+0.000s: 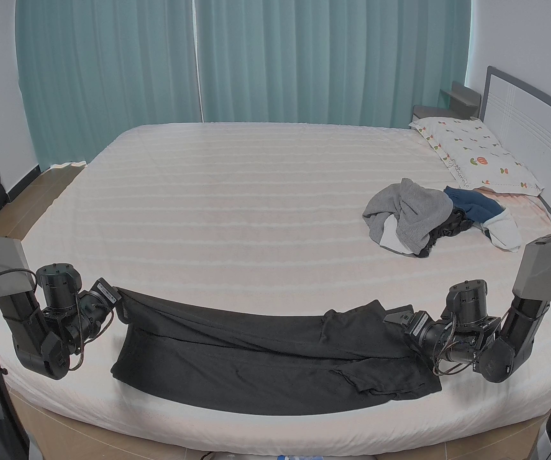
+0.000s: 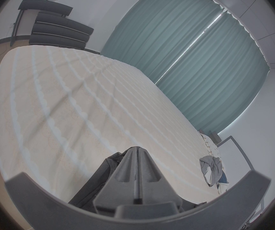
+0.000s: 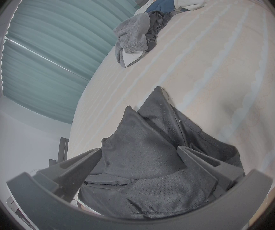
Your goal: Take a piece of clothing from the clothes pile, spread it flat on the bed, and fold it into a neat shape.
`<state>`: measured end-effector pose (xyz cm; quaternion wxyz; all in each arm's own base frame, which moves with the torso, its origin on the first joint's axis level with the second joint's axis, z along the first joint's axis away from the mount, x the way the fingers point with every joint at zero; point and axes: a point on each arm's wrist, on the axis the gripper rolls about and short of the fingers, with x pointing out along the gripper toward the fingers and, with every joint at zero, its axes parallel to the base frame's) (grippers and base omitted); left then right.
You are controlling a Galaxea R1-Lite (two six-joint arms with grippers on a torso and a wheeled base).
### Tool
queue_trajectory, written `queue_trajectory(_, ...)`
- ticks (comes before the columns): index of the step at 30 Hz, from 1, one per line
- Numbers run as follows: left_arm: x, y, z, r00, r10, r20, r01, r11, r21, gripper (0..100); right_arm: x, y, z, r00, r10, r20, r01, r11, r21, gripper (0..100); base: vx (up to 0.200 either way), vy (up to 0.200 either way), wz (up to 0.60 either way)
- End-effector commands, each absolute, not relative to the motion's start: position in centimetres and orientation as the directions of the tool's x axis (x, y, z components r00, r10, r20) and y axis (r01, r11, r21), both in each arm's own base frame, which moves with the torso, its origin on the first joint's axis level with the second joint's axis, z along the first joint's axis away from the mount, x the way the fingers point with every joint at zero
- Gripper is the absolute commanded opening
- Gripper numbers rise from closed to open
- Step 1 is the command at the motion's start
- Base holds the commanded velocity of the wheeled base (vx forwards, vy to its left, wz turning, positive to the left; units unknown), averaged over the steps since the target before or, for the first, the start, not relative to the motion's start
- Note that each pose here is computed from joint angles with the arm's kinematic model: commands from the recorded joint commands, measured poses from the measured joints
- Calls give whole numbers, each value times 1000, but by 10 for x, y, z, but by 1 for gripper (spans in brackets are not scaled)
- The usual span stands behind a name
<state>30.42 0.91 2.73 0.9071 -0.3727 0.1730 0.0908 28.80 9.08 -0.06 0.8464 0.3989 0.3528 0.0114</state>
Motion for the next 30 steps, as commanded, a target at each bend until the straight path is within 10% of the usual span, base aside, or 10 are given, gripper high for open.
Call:
queue_trajectory(1, 305, 9, 26, 923, 36, -383, -295, 706, -644, 0, 288, 90, 10, 772, 288, -566, 252, 680, 689, 100, 0, 0, 0)
queue_trajectory(29, 311, 8, 25, 928, 41, -371, -294, 695, -656, 0, 280, 93, -11, 659, 260, -705, 306, 764, 568, 100, 0, 0, 0)
queue_trajectory(30, 311, 8, 25, 928, 41, -371, -294, 695, -656, 0, 280, 93, -11, 661, 259, -704, 306, 764, 568, 0, 0, 0, 0)
